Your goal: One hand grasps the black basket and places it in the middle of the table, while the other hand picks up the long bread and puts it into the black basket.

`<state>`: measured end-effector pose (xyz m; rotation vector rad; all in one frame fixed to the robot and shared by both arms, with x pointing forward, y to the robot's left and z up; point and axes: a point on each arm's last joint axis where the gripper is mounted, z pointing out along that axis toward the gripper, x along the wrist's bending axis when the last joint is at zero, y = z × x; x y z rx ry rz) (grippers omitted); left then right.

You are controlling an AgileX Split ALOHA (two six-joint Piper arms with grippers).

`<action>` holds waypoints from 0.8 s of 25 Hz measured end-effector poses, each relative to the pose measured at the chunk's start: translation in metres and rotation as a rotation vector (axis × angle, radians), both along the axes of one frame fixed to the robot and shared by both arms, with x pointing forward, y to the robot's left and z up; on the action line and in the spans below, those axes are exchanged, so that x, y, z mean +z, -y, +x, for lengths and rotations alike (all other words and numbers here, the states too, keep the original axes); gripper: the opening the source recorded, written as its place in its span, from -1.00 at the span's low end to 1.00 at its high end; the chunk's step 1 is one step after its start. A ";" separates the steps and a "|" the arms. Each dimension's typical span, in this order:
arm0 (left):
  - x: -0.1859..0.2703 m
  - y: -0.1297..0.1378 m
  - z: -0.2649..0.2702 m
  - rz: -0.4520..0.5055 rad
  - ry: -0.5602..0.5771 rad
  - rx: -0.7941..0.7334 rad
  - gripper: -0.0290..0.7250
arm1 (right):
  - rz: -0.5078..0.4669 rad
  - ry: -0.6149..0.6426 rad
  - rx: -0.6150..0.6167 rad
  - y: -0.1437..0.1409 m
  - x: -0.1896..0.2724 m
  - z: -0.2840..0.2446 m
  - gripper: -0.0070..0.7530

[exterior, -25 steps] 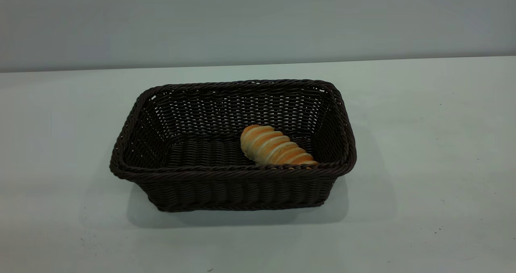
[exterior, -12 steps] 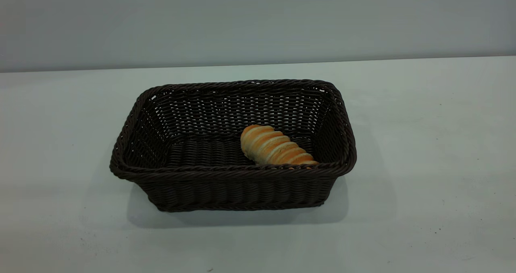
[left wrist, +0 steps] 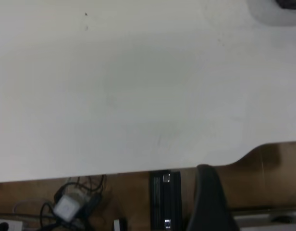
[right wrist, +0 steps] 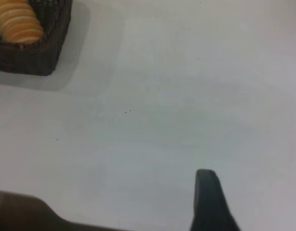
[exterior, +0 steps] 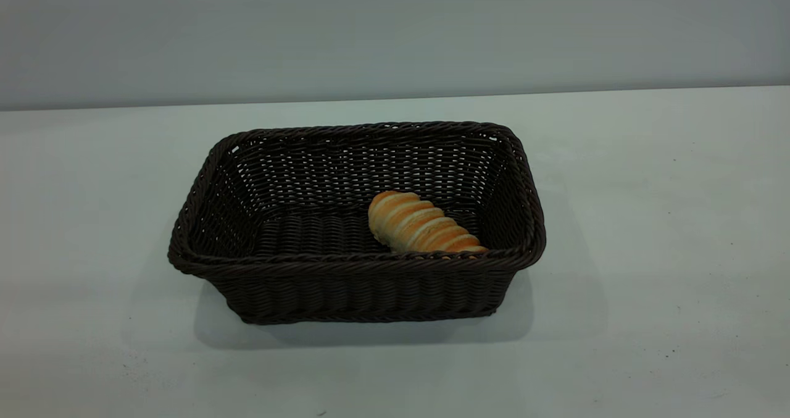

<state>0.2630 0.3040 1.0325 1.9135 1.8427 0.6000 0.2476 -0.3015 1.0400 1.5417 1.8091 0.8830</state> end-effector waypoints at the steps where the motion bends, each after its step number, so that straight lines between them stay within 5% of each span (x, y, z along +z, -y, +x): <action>1: 0.000 0.000 -0.002 -0.001 0.015 0.000 0.48 | 0.000 0.000 0.000 0.000 0.000 0.000 0.15; 10: 0.001 -0.004 -0.038 -0.024 0.274 -0.001 0.48 | 0.000 0.000 -0.139 0.001 0.000 0.000 0.14; 20: 0.000 -0.004 -0.040 -0.025 0.285 -0.001 0.48 | 0.000 0.000 -0.291 0.002 0.000 -0.001 0.14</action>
